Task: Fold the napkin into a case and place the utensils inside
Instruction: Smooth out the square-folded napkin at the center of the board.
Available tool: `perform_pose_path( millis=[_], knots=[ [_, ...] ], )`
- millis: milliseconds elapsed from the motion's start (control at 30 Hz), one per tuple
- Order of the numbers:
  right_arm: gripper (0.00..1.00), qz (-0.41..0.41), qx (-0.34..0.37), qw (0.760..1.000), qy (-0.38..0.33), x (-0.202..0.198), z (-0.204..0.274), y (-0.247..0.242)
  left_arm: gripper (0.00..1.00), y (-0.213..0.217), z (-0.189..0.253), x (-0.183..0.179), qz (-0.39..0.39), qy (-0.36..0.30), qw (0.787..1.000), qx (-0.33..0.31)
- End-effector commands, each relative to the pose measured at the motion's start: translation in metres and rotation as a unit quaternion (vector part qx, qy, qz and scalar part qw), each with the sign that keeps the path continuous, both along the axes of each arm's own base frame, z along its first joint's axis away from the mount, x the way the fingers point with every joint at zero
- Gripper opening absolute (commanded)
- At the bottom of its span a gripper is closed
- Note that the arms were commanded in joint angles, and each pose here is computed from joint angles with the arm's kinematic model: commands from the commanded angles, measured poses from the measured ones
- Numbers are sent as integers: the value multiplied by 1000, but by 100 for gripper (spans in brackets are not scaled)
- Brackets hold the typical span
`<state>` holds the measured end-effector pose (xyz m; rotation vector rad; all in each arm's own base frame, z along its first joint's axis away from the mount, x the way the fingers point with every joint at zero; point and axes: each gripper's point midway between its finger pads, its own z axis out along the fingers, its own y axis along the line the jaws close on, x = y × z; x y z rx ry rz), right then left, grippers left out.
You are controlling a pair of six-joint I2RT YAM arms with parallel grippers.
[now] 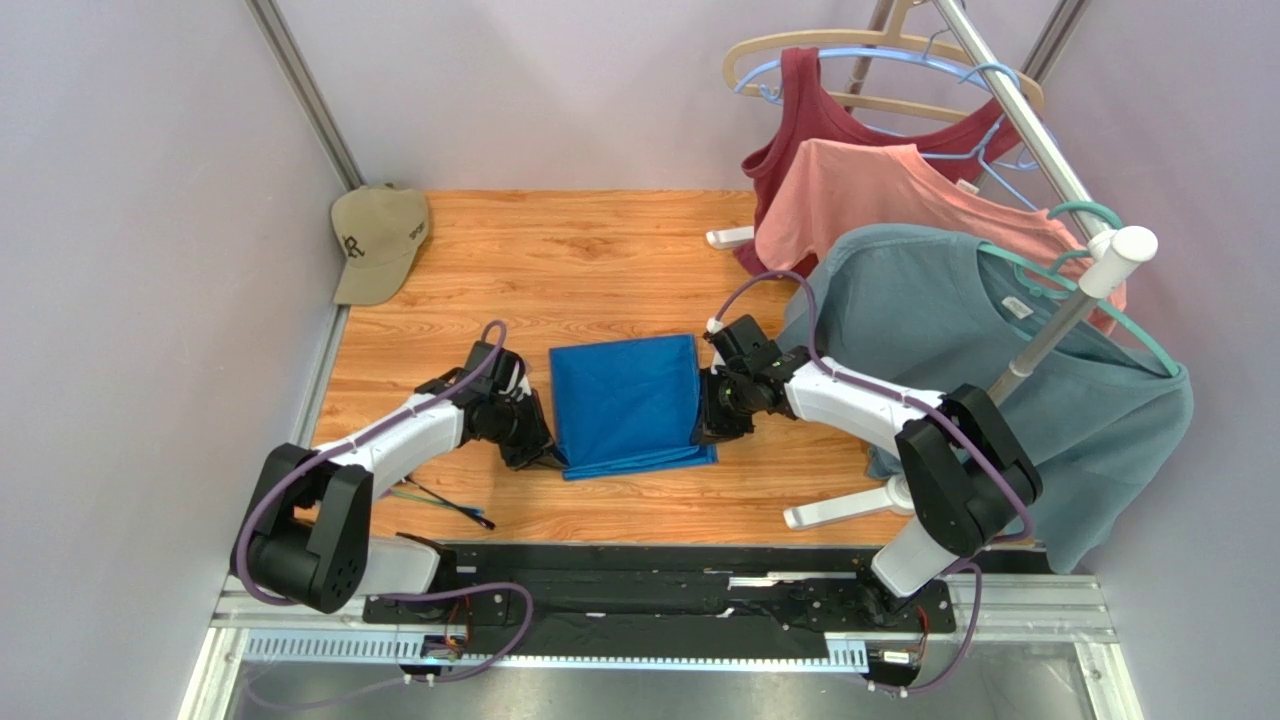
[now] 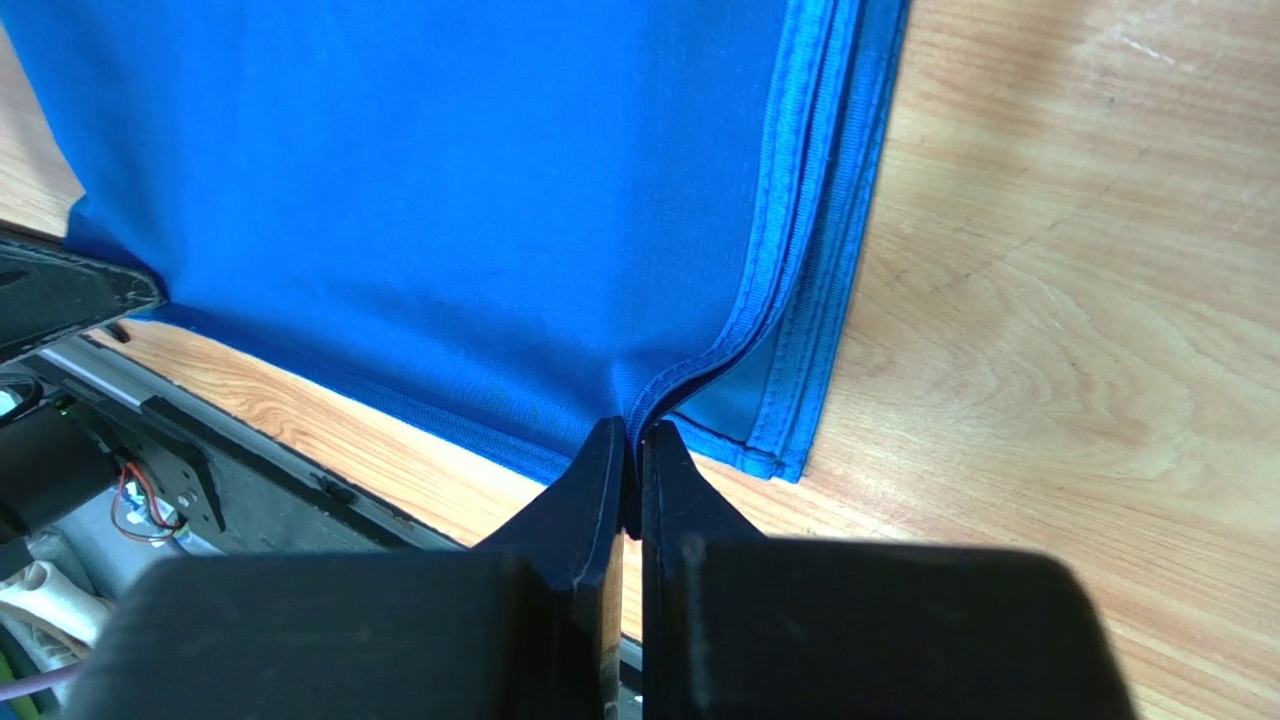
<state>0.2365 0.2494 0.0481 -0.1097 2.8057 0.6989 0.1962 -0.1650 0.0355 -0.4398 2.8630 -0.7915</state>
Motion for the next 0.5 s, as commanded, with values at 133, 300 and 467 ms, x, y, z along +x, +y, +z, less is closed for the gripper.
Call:
perform_pose_path(
  millis=[133,300,467],
  knots=[
    [0,-27,-40,999,-9,2,-14,-21,0,-2,-5,2,-6,-3,1000,-10],
    [0,-29,-38,999,-14,5,-10,-20,0,-4,-12,0,-11,8,1000,-13],
    [0,-35,-43,998,-21,7,-7,-23,0,-4,-18,-3,-12,14,1000,-12]
  ],
)
